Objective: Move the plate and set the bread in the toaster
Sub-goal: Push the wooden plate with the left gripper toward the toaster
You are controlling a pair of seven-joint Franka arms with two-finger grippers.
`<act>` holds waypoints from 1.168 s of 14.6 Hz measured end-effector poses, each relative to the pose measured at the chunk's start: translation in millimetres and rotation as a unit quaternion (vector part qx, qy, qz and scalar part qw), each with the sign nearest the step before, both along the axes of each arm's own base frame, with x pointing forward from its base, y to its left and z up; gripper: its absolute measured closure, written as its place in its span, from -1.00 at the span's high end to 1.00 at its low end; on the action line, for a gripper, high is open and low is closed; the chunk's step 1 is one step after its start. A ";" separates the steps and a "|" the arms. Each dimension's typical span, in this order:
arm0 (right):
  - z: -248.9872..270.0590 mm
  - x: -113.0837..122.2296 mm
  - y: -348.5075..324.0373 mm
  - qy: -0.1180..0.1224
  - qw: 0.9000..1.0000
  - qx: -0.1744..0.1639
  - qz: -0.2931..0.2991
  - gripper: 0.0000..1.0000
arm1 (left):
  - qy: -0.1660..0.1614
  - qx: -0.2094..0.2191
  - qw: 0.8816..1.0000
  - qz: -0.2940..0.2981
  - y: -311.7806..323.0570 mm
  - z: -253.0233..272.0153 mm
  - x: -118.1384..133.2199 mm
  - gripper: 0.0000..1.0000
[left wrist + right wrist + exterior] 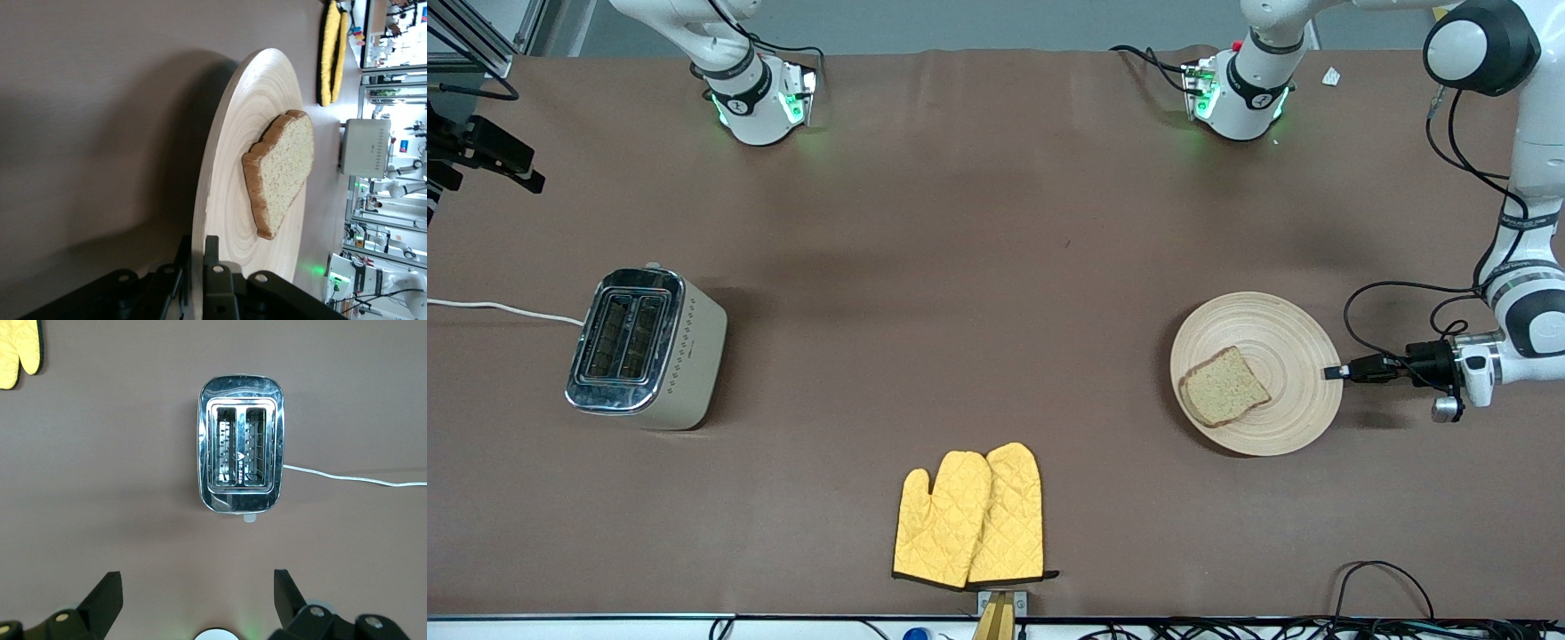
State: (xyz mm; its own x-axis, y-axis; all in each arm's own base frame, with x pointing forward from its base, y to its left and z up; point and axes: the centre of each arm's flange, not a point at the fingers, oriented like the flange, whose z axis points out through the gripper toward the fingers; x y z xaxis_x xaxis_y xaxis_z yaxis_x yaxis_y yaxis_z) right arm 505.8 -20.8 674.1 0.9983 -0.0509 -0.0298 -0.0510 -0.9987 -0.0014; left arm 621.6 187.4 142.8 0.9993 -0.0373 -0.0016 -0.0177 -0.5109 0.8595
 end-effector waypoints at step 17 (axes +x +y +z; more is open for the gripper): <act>0.0 -0.1 -1.1 0.000 1.000 0.000 -0.001 1.00 | -0.010 -0.011 0.998 -0.061 -494.5 61.6 23.9 -0.81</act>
